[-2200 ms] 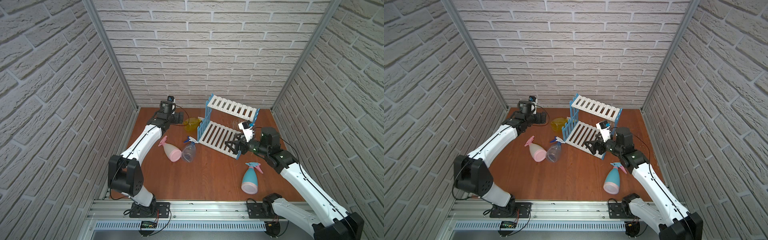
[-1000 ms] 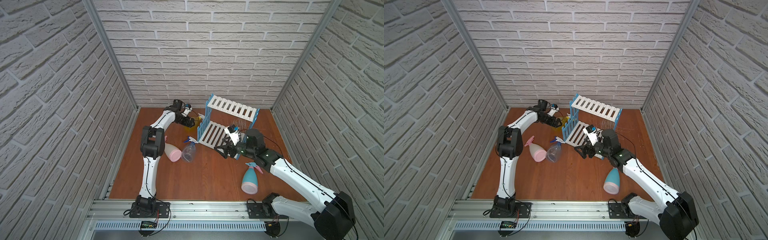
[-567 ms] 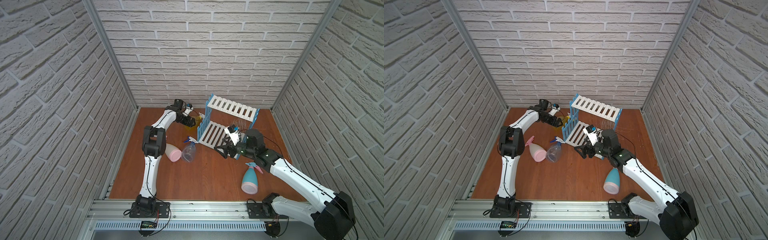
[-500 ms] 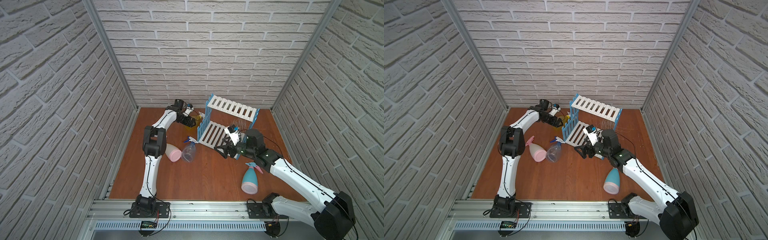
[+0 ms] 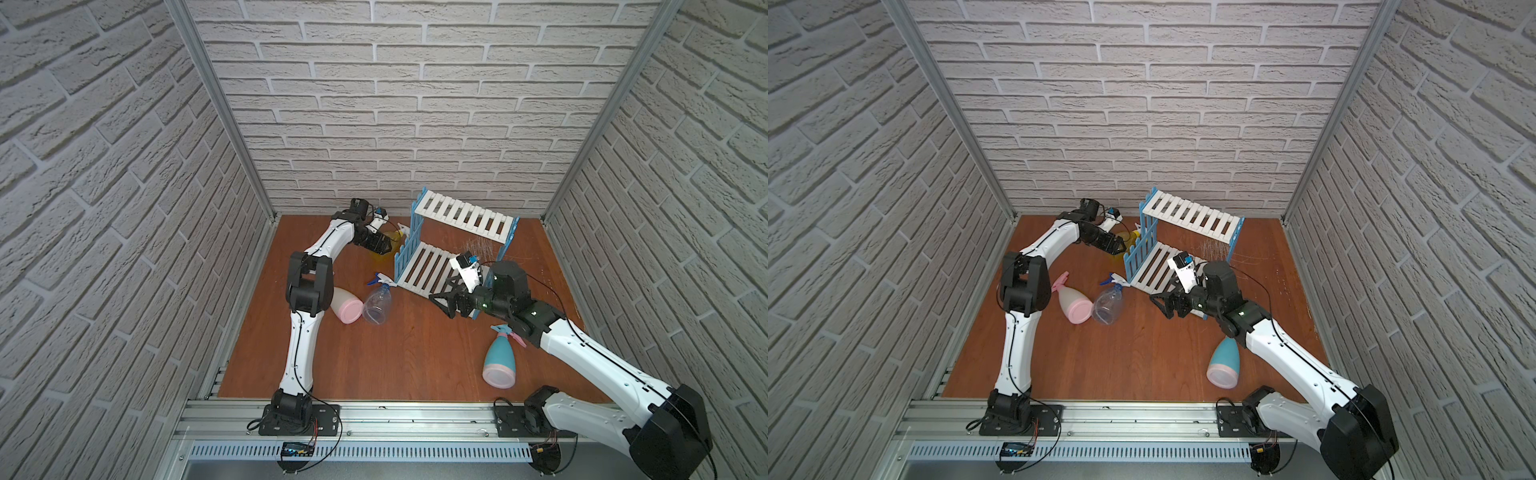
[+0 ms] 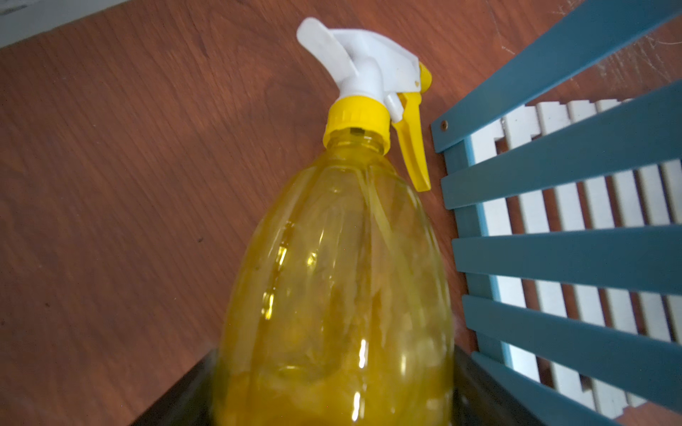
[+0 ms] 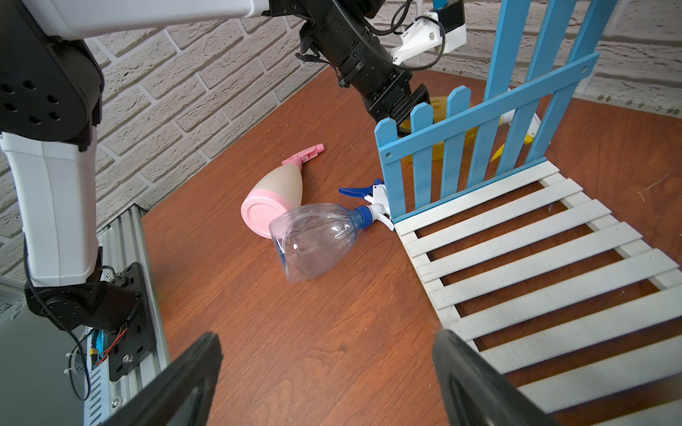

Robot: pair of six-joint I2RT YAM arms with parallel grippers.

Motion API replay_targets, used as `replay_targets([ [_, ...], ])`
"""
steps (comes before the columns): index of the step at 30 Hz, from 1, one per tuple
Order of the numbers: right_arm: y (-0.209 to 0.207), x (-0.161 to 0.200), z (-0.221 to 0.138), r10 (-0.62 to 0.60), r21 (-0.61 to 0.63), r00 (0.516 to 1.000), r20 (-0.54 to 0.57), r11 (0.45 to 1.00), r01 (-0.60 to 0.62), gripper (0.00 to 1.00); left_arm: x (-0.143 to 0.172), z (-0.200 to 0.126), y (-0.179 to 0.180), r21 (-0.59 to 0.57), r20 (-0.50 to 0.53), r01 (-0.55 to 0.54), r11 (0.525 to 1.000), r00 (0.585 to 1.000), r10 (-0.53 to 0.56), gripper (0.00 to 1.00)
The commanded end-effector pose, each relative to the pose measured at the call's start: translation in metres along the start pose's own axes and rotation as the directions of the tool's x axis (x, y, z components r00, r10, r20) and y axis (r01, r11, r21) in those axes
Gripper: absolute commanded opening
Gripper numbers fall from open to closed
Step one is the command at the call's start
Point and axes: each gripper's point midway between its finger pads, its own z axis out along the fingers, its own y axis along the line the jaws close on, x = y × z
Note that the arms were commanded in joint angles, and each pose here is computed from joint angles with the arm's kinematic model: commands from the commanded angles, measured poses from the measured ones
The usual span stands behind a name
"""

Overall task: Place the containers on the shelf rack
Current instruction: 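Pick up a container from the center of the board.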

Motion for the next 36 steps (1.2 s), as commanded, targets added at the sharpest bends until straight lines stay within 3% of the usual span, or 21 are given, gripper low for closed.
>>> replay_targets([
  [1, 0.005, -0.013, -0.006, -0.019, 0.001, 0.998, 0.065, 1.000, 0.019, 0.94, 0.007, -0.017, 0.011, -0.068, 0.012, 0.064, 0.996, 0.998, -0.063, 0.84],
  [7, 0.004, -0.014, -0.006, -0.012, 0.008, 0.997, 0.080, 1.000, 0.011, 0.94, 0.036, -0.049, 0.021, -0.152, 0.077, 0.192, 0.970, 0.980, -0.182, 0.79],
  [12, -0.001, -0.018, -0.004, 0.010, 0.029, 0.995, 0.096, 1.000, -0.013, 0.93, 0.065, -0.081, 0.022, -0.180, 0.181, 0.322, 0.929, 0.940, -0.290, 0.75],
  [21, -0.016, -0.044, 0.002, 0.182, 0.069, 0.964, 0.194, 0.978, -0.198, 0.93, 0.081, -0.127, 0.013, -0.211, 0.345, 0.403, 0.891, 0.883, -0.317, 0.73],
  [27, -0.010, -0.068, -0.003, 0.245, 0.033, 0.942, 0.230, 0.965, -0.259, 0.93, 0.079, -0.176, 0.002, -0.202, 0.500, 0.480, 0.853, 0.800, -0.332, 0.73],
  [31, -0.001, -0.086, -0.013, 0.248, 0.010, 0.935, 0.255, 0.966, -0.259, 0.94, 0.076, -0.213, -0.021, -0.183, 0.563, 0.466, 0.866, 0.772, -0.296, 0.73],
  [36, 0.011, -0.120, -0.035, 0.251, -0.012, 0.917, 0.311, 0.965, -0.261, 0.97, 0.063, -0.254, -0.067, -0.082, 0.612, 0.367, 0.927, 0.753, -0.244, 0.74],
])
